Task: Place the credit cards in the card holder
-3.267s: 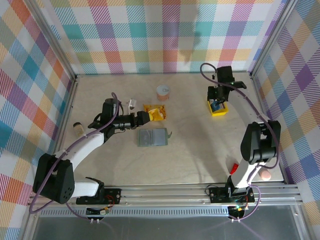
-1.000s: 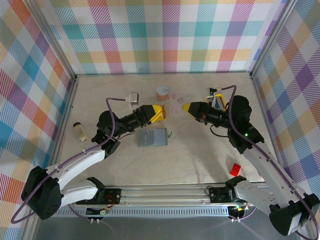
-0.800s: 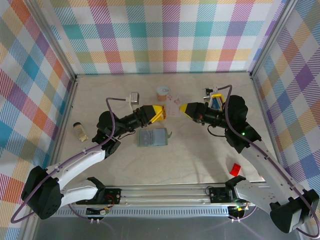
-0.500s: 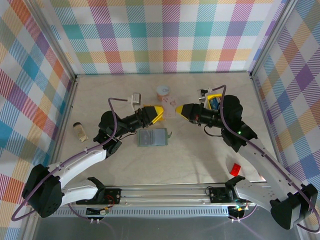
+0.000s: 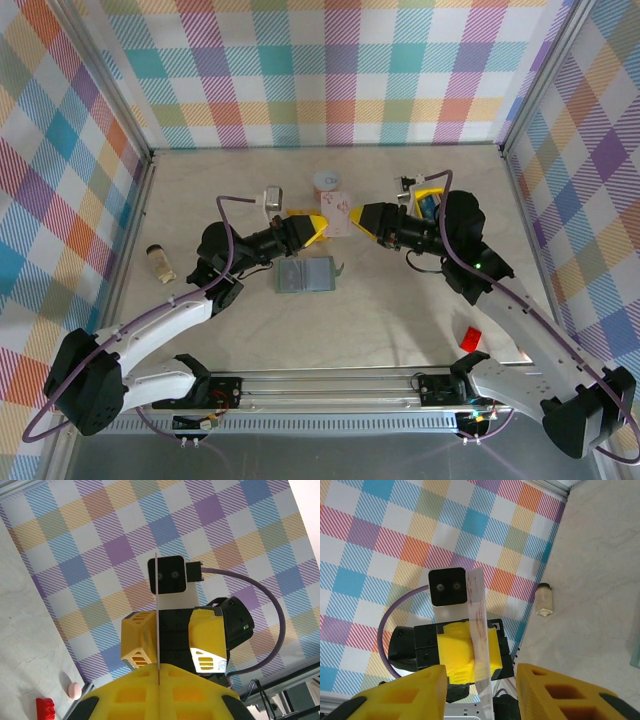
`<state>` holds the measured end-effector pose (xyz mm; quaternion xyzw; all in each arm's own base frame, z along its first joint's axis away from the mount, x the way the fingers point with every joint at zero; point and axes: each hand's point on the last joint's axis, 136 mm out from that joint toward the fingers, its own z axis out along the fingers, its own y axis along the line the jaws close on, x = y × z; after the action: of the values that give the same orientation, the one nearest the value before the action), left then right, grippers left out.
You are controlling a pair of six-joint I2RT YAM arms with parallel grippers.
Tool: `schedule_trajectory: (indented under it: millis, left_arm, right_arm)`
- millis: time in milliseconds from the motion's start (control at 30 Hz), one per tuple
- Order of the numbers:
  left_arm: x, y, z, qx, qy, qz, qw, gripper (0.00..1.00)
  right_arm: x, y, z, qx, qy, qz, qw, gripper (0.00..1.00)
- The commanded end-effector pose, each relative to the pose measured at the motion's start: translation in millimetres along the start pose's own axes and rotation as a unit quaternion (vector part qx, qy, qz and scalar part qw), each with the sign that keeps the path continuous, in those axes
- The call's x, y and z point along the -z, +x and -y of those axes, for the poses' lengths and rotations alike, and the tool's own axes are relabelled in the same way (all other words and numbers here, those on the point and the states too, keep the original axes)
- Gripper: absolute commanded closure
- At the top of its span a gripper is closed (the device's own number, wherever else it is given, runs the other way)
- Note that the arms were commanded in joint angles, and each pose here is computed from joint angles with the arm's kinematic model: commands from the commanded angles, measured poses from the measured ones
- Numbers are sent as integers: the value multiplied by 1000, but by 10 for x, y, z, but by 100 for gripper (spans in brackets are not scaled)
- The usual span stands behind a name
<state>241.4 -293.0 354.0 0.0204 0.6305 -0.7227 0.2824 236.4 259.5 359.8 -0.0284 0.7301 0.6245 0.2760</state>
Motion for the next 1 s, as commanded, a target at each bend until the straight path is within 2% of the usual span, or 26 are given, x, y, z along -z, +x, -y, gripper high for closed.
schedule_trajectory:
  millis: [0, 267, 600, 667, 733, 833, 900, 967]
  left_arm:
    - [31, 18, 156, -22, 20, 2, 1000, 100]
    - [32, 16, 184, -21, 20, 0, 1000, 100]
    - [37, 15, 174, -20, 14, 1, 1000, 100]
    - [34, 16, 152, -19, 11, 1, 1000, 100]
    - [34, 21, 133, -17, 8, 0, 1000, 99]
    - [72, 22, 88, -19, -9, 2, 1000, 52]
    - [131, 11, 25, -24, -34, 5, 999, 35]
    - [216, 2, -61, -28, -64, 8, 998, 29]
  right_arm:
    - [50, -1, -151, 24, -26, 7, 999, 61]
    - [-23, 52, -75, 11, -30, -12, 999, 68]
    - [-115, 129, -39, 6, -40, -42, 998, 82]
    - [-122, 141, -30, 8, -40, -45, 998, 87]
    - [-119, 151, -21, 12, -38, -47, 998, 99]
    - [-104, 152, 39, 23, -19, -44, 999, 100]
    - [-89, 149, 114, 27, 0, -38, 999, 100]
    - [-87, 162, 189, 30, 11, -37, 999, 100]
